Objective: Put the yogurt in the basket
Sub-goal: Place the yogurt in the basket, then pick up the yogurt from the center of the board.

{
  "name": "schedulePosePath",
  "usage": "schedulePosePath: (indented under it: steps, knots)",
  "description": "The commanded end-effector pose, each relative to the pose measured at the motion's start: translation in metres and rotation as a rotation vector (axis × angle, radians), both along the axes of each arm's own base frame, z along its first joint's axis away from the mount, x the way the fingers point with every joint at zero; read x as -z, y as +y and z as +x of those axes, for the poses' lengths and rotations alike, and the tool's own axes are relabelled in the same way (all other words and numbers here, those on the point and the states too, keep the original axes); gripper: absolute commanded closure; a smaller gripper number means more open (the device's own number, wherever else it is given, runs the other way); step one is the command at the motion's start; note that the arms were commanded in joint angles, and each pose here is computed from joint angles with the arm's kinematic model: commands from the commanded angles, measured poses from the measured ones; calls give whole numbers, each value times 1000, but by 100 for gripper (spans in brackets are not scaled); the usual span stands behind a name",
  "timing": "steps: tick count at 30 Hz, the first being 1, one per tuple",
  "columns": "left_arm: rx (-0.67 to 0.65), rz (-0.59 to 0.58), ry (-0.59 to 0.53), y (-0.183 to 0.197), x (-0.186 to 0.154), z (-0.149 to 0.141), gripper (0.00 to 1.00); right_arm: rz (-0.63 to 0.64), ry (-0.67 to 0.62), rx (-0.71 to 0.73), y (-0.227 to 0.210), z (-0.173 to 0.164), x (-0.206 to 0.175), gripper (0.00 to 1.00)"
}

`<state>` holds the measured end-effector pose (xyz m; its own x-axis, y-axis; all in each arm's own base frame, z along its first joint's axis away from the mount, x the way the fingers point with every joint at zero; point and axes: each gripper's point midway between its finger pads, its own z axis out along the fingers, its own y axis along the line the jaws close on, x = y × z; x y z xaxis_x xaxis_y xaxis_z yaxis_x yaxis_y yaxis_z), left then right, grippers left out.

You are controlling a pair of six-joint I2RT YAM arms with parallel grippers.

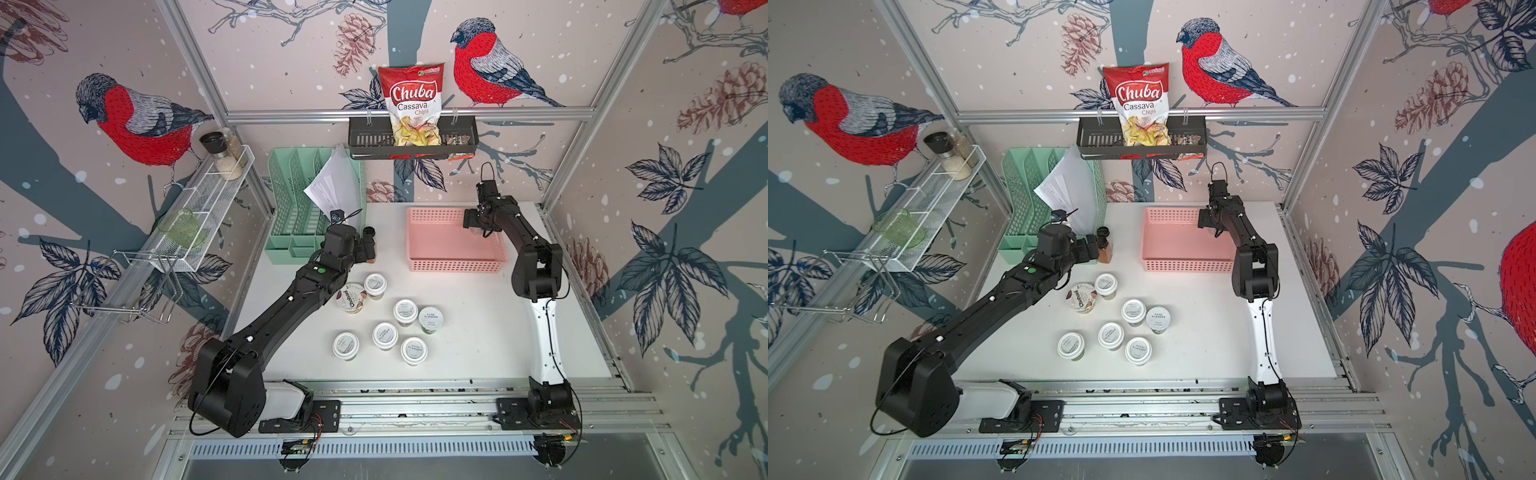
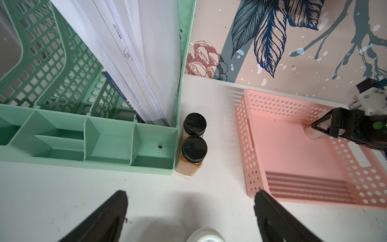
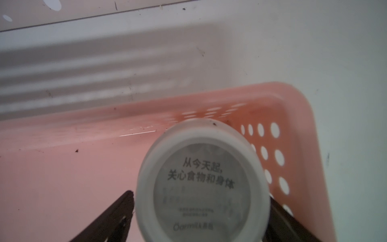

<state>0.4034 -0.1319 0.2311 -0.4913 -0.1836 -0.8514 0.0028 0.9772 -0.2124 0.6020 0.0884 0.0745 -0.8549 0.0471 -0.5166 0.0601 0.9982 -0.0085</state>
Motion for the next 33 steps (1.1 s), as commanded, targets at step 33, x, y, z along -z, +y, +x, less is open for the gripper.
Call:
schedulePosePath:
  steps: [33]
  knots:
    - [-41, 15, -4, 16, -26, -19, 4, 35, 62, -462, 175, -344, -86, 4]
